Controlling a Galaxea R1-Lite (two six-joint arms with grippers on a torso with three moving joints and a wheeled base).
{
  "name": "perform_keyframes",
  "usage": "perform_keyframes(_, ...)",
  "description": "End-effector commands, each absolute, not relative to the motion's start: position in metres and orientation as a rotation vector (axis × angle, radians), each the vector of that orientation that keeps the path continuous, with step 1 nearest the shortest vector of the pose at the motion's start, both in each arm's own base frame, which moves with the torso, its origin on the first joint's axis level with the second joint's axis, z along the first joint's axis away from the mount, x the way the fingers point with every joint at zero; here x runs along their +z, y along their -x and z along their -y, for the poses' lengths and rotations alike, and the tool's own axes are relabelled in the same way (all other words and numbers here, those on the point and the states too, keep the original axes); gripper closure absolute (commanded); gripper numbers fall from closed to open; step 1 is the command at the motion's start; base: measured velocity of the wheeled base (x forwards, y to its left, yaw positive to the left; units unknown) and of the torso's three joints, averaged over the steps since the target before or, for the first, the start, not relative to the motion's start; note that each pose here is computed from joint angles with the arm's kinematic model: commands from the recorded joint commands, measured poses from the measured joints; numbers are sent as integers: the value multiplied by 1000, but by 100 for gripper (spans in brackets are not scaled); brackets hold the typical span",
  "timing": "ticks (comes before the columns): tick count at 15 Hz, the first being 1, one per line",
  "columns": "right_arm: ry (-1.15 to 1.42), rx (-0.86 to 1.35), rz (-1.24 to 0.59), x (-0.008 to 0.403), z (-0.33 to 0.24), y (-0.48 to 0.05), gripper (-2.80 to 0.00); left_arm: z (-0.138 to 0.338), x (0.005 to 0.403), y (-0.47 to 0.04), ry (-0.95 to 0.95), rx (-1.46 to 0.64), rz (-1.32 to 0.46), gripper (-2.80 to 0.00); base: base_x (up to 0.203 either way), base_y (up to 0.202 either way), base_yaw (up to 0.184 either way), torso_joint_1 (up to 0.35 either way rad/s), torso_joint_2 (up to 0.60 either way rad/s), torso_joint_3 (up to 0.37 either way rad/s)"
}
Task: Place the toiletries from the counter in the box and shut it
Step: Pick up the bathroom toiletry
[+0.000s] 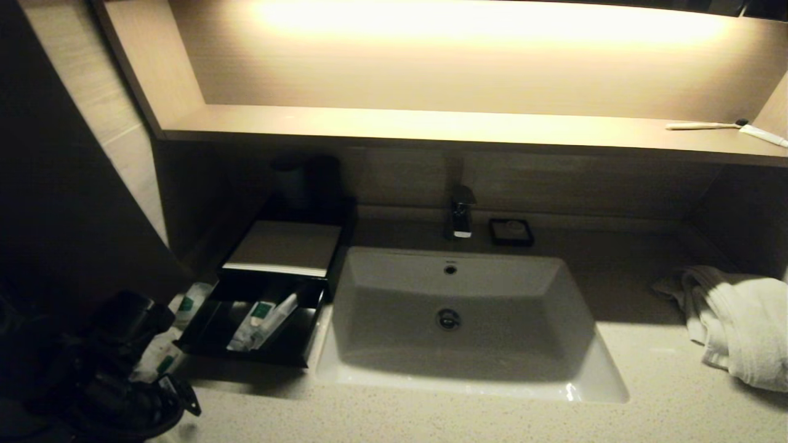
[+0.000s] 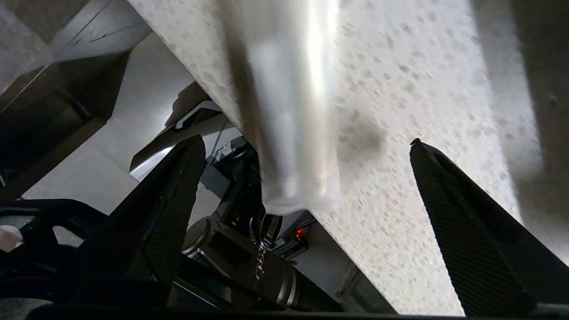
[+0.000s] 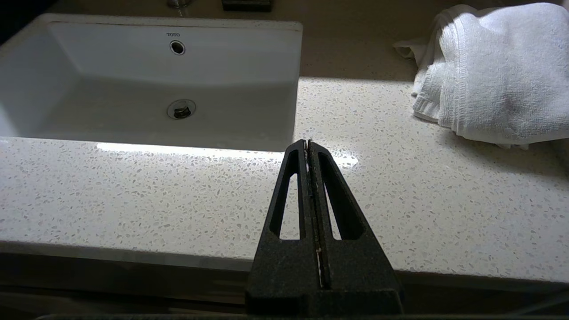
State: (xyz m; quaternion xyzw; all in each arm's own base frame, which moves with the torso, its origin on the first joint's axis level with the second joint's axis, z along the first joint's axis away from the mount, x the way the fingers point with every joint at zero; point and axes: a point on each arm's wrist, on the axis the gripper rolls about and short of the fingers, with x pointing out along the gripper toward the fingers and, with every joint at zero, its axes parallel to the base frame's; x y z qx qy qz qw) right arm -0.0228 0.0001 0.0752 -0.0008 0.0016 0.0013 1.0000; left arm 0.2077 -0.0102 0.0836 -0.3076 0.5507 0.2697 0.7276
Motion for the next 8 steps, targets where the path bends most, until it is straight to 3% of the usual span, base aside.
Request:
perform_keyframes(1, 2, 3, -3, 75, 0, 23, 0, 8, 81, -209, 687, 614, -1222, -280, 0, 0, 0, 0, 0, 0)
perform_keyframes(8, 2, 3, -3, 75, 0, 23, 0, 6, 78, -213, 714, 633, -1206, -280, 0, 0, 0, 0, 0, 0)
